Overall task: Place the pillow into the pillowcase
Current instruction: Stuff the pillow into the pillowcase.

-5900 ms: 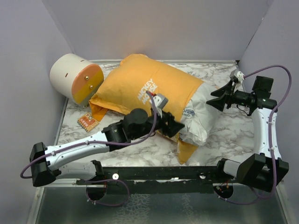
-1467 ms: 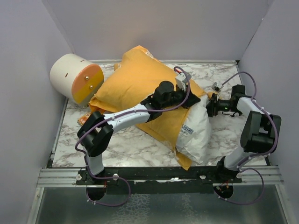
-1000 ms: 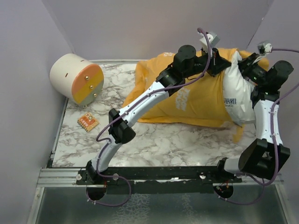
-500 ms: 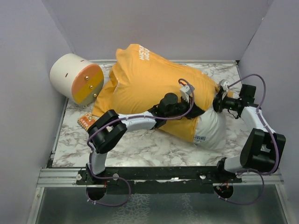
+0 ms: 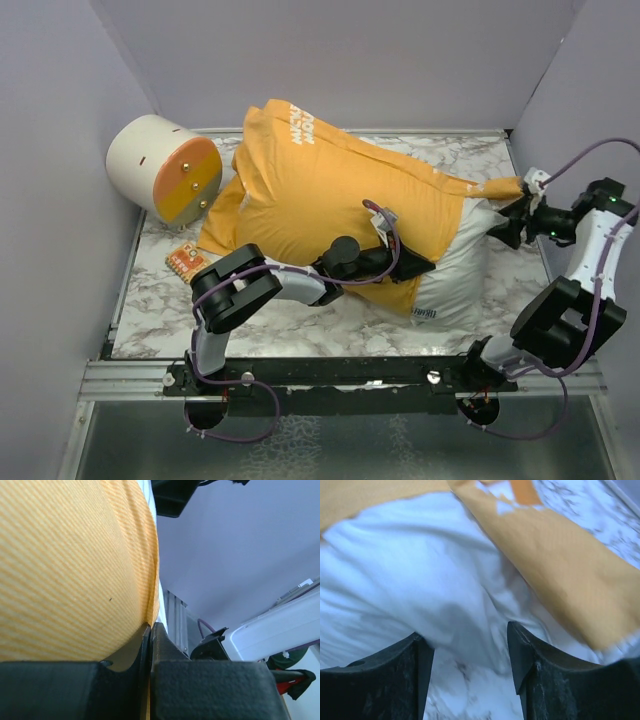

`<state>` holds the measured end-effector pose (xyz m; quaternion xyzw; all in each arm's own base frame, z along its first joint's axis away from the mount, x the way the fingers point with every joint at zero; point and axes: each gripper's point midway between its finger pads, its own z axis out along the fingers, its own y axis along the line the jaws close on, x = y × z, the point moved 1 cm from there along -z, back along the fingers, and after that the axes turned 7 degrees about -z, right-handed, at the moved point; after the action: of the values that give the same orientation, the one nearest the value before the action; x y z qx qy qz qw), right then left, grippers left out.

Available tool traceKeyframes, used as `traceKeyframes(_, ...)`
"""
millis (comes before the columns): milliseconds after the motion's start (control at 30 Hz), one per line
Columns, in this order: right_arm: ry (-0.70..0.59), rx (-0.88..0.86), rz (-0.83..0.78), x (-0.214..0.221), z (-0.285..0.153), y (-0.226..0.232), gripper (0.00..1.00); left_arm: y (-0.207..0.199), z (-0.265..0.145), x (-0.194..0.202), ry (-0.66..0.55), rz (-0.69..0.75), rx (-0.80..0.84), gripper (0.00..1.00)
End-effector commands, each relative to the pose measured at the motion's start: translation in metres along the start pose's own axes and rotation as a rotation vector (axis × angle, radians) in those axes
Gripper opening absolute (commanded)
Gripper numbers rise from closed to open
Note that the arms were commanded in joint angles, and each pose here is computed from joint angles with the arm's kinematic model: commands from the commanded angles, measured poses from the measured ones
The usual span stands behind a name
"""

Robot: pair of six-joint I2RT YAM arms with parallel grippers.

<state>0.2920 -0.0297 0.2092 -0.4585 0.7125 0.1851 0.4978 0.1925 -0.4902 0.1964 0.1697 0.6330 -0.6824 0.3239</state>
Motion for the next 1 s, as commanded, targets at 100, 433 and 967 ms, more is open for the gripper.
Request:
traceKeyframes(100, 0.148, 0.108, 0.030, 0.011, -0.051, -0.008, 0.79, 0.035, -0.016, 0.061, 0.163, -0.117, -0.113, 0.00)
traceKeyframes(433, -0.096, -0.194, 0.169, -0.001, 0.053, 0.069, 0.89, -0.003, -0.003, 0.057, 0.194, -0.010, -0.036, 0.00)
traceKeyframes(967, -0.569, -0.001, 0.403, -0.173, 0.095, 0.001, 0.01, -0.117, 0.064, -0.138, 0.008, 0.320, 0.165, 0.00)
